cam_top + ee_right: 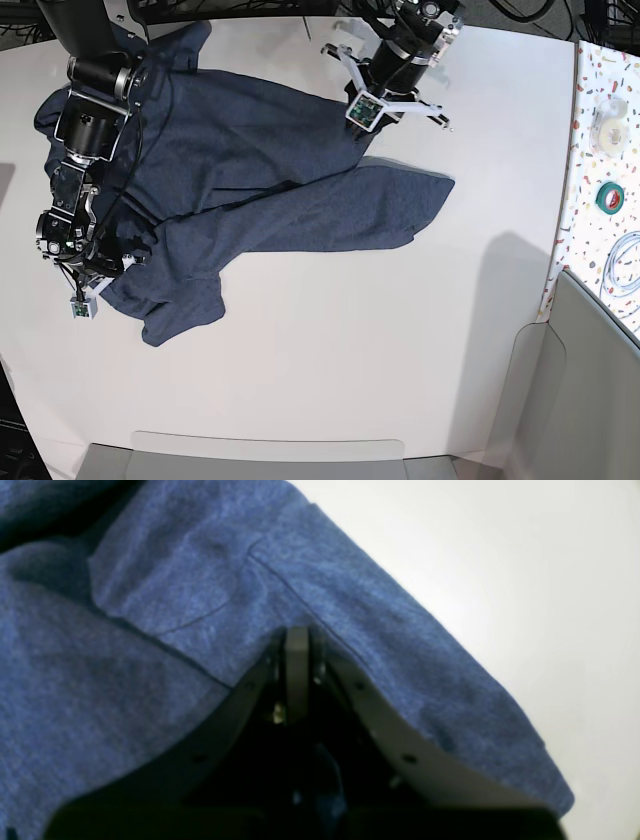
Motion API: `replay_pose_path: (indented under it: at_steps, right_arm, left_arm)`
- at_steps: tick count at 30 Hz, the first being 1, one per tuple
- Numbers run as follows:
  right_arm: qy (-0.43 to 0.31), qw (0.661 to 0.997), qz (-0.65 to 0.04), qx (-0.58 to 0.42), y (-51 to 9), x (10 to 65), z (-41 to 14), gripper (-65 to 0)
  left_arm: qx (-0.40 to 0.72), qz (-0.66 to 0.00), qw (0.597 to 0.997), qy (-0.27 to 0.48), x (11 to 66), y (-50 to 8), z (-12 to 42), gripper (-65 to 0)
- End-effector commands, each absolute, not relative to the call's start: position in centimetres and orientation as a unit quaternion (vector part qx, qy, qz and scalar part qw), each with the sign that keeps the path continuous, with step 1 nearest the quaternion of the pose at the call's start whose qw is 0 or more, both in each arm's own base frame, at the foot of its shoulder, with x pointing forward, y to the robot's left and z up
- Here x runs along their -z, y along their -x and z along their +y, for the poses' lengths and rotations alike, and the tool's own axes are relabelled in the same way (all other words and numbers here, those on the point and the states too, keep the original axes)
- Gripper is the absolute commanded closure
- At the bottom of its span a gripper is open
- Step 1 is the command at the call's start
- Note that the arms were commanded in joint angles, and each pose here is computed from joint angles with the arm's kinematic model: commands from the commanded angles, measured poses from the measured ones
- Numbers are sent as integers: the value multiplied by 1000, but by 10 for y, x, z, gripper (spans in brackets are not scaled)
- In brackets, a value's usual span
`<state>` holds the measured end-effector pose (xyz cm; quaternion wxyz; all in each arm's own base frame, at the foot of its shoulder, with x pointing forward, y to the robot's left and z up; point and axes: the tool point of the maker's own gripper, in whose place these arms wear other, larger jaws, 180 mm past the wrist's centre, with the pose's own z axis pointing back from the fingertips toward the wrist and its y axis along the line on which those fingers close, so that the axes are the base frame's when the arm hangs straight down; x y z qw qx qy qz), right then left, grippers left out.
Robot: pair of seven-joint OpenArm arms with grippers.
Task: Layout the t-shirt on the table in an organized manner, then fold the t-shirt properly
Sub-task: 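Release the left gripper and move it to the t-shirt shoulder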
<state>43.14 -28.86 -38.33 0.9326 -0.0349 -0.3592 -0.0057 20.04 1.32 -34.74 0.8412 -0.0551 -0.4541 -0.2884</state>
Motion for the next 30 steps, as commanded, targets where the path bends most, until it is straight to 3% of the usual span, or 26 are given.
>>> replay_pose_path:
  at_steps: [1,6,13,25,30]
  right_arm:
    - [37,927,-373,6,-441,369,-292,0]
    - [37,927,-372,6,-440,370,-292,0]
    - [39,926,-375,12,-441,368,-295,0]
    - [62,918,-391,0,-446,363,-301,0]
    - [65,919,-389,-2,-446,363,-300,0]
  left_arm:
    - [288,-466,833,73,338,-202,5,-41]
    - [267,-424,854,137,351,-204,1,-41]
    - [165,-344,919,102,396,-221,75,-40]
    - [66,-324,944,8,404,-200,176,-39]
    - [58,-372,926,-3,377,-207,184,-39]
